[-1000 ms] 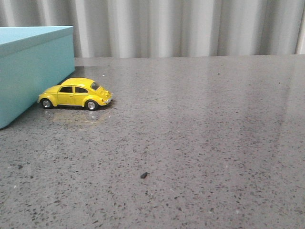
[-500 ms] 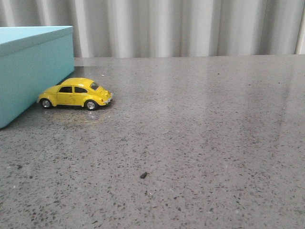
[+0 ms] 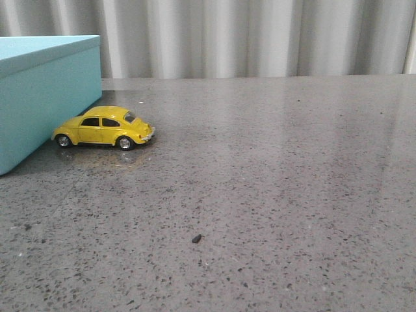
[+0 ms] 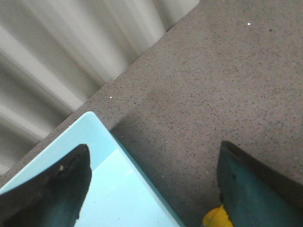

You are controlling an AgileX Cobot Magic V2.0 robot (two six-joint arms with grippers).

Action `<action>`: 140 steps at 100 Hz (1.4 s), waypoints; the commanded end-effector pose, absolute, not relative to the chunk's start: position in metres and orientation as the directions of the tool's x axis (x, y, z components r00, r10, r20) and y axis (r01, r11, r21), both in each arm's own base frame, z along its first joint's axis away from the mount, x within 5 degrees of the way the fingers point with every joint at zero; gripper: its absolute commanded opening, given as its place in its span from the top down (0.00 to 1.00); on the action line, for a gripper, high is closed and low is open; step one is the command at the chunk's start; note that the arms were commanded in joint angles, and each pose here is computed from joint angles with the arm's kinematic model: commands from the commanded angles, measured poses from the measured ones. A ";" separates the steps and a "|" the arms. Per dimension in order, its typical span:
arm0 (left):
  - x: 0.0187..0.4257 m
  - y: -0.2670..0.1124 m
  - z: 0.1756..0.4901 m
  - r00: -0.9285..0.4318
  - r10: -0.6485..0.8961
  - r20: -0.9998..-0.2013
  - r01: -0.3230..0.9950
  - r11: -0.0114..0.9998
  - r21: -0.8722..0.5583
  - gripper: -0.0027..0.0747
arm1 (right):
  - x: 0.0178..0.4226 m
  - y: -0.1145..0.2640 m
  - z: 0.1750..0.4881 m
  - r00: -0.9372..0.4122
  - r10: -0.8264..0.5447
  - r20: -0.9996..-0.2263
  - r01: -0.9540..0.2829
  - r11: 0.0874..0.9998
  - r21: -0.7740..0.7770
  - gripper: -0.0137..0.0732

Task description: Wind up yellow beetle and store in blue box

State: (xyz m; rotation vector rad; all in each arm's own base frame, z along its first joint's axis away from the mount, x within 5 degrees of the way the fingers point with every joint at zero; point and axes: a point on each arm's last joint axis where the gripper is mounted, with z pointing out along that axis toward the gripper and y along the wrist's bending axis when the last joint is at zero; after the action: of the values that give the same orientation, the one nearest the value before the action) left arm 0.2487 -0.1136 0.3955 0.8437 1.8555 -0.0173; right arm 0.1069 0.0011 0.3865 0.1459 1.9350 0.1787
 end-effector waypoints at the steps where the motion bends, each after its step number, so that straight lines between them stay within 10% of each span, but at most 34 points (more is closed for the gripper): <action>1: 0.245 -0.119 0.416 -0.145 0.436 -0.888 0.544 0.785 0.297 0.34 | 0.108 0.000 0.401 -0.259 0.194 -0.946 0.016 0.980 0.196 0.91; 67: 0.252 -0.136 0.366 -0.198 0.795 -0.574 0.849 0.431 0.304 0.39 | 0.109 0.000 0.402 -0.248 0.208 -0.946 0.011 0.977 0.212 0.91; 93: 0.256 -0.157 0.350 -0.025 0.871 -0.491 0.901 0.233 0.367 0.38 | 0.109 0.000 0.402 -0.247 0.208 -0.946 0.012 0.977 0.212 0.91; 140: 0.270 -0.164 0.337 0.066 0.912 -0.404 0.878 0.139 0.457 0.34 | 0.112 0.002 0.390 -0.280 0.211 -0.937 0.000 0.976 0.220 0.91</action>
State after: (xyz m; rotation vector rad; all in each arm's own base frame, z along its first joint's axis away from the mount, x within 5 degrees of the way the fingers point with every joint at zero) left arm 0.2672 -0.1600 0.3221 1.7775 1.8632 0.0488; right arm 0.1103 0.0033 0.3762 0.1482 1.9472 0.2160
